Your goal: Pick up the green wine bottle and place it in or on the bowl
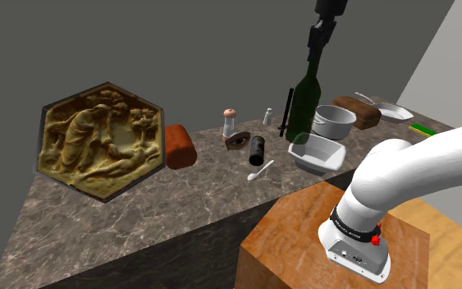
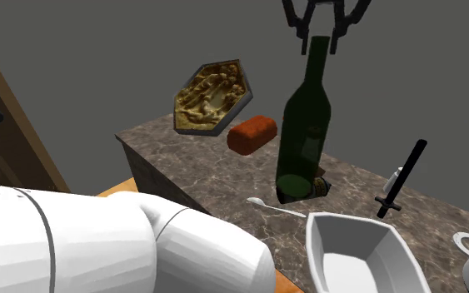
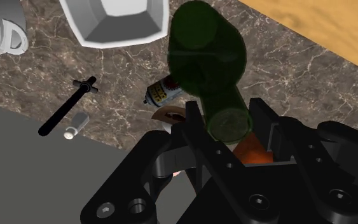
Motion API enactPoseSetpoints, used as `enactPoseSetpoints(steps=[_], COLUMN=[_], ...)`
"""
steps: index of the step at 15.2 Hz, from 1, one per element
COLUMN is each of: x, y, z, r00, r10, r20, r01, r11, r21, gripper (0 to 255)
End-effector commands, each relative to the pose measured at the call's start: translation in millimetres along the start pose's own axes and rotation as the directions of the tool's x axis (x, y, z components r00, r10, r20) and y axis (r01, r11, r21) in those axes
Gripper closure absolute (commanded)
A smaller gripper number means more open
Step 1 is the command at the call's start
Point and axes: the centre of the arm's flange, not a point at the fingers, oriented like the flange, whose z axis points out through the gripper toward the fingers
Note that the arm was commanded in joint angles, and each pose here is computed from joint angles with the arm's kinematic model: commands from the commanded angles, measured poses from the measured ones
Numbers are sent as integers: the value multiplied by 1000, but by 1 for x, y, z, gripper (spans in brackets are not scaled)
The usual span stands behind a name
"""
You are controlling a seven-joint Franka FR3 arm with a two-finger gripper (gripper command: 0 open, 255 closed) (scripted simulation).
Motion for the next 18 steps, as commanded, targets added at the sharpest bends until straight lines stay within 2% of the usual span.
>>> enactPoseSetpoints(steps=[1, 15, 18], x=[-9, -67, -70], y=[22, 178, 184], z=[-13, -94, -87], r00=[1000, 1000, 1000], r10=[-1, -1, -1], r20=[0, 0, 0], r01=[1, 1, 1], r11=[1000, 1000, 1000], r21=[0, 0, 0], gripper=[255, 255, 255])
